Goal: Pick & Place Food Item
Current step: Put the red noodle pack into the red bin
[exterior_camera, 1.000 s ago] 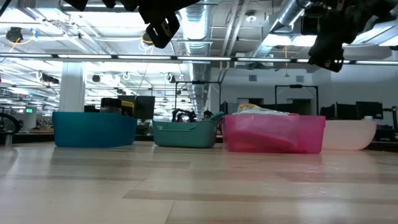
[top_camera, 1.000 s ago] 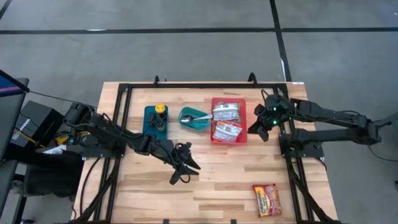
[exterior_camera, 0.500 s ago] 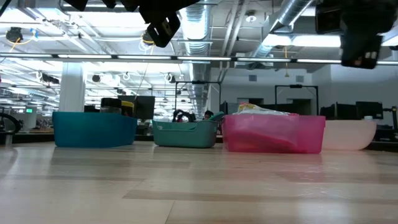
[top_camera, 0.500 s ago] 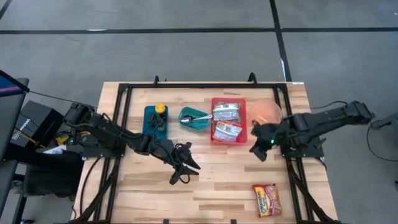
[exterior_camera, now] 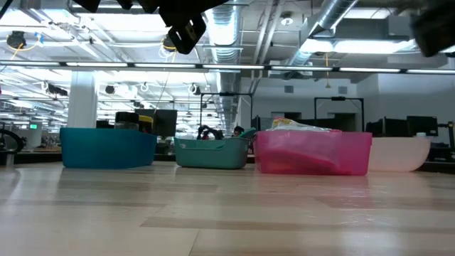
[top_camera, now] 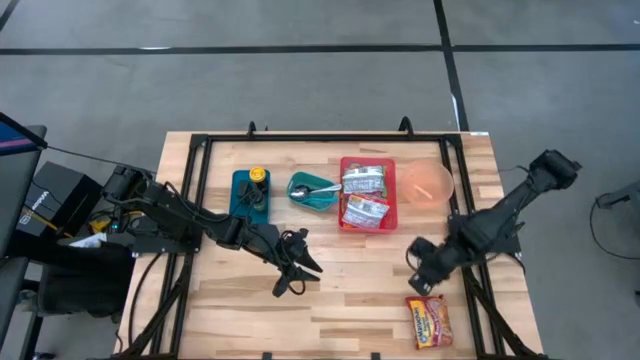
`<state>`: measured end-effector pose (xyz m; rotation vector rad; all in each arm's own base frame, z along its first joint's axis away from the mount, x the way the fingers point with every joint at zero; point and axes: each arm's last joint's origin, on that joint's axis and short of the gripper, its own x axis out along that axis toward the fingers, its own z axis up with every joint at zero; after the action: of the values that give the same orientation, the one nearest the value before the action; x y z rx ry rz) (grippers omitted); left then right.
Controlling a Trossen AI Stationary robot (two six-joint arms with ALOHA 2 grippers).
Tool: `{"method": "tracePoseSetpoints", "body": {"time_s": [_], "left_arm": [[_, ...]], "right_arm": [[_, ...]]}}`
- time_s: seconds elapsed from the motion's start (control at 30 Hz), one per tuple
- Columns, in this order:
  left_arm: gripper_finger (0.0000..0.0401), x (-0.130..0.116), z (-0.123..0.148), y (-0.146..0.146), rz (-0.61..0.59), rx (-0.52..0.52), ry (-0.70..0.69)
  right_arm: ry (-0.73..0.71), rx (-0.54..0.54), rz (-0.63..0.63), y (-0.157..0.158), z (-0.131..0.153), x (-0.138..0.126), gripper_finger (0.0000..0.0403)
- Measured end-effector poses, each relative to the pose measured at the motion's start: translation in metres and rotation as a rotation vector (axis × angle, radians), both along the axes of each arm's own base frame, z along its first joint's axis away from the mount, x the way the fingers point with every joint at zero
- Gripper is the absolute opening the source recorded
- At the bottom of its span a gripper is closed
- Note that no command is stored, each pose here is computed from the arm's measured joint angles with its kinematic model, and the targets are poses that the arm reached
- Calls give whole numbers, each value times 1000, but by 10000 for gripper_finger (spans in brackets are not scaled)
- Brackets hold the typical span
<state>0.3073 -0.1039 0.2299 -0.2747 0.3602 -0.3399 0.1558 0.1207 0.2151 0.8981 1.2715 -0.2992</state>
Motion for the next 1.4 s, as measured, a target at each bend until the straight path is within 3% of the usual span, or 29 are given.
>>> {"method": "tracePoseSetpoints", "body": {"time_s": [0.47,0.73,1.0,1.4], "left_arm": [[109,0,0,0,0,-2,-3],[109,0,1,0,1,-2,-6],[109,0,1,0,1,-2,-6],[109,0,1,0,0,-3,-6]], "right_arm": [[207,32,-92,47,-20,-31,0],[333,21,-27,61,-33,-41,0],[356,-46,115,72,-45,-50,0],[366,-9,196,95,-70,-46,0]]}}
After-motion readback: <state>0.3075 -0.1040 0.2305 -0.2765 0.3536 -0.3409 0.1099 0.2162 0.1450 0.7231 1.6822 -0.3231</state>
